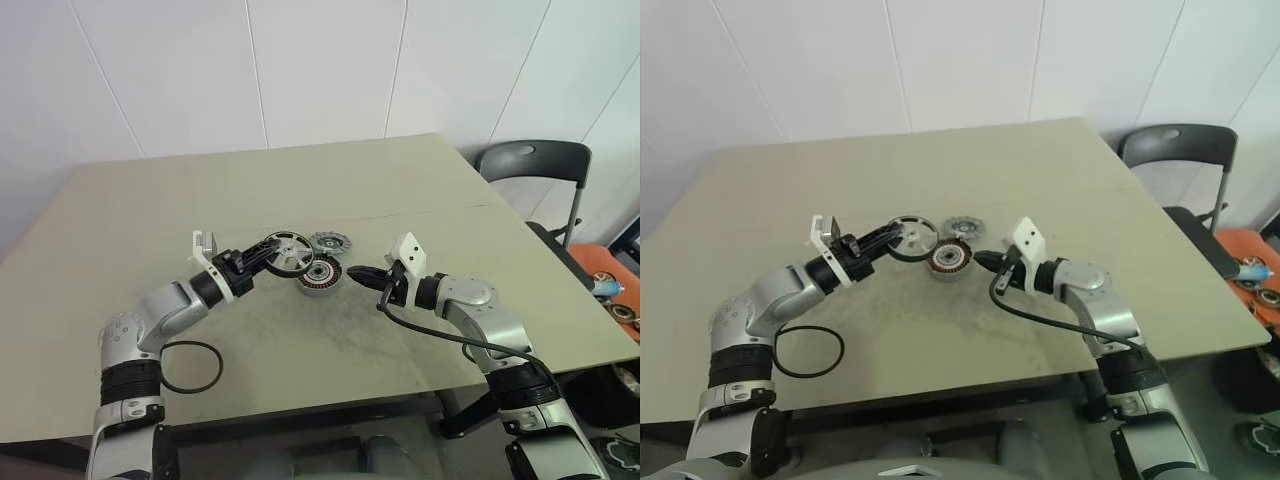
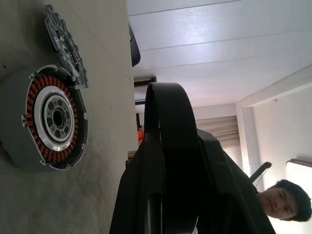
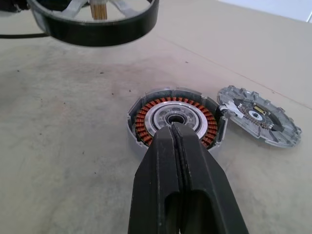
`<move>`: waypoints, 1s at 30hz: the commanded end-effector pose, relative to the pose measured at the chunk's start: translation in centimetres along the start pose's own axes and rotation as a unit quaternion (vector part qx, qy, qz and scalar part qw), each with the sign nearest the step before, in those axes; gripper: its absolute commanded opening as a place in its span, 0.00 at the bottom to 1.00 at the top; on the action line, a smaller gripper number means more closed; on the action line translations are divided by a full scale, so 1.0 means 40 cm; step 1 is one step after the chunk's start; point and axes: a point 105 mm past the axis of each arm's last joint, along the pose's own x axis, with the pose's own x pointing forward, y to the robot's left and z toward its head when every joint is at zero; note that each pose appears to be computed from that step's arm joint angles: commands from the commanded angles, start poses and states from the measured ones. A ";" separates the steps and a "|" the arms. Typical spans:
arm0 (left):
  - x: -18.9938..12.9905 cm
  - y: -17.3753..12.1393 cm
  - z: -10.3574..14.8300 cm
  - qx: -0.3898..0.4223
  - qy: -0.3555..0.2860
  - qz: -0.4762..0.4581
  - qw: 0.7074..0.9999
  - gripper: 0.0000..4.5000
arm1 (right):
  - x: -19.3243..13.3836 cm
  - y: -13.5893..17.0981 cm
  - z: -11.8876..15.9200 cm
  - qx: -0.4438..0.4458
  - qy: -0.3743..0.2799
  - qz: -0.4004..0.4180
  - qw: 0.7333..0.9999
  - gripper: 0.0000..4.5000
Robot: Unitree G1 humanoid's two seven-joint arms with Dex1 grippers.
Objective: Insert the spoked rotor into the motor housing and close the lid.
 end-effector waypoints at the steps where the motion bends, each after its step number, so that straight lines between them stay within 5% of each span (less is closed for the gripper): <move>1: 0.005 -0.027 -0.005 0.026 0.013 -0.021 0.999 0.10 | -0.006 -0.001 0.044 -0.015 -0.029 -0.003 0.999 0.00; 14: 0.016 -0.216 0.116 0.097 -0.062 -0.130 0.985 0.10 | -0.013 -0.004 0.043 -0.010 -0.033 -0.017 0.999 0.00; 30: 0.025 -0.145 0.058 0.113 -0.006 -0.093 0.989 0.10 | -0.007 -0.002 0.046 -0.009 -0.035 -0.017 0.999 0.00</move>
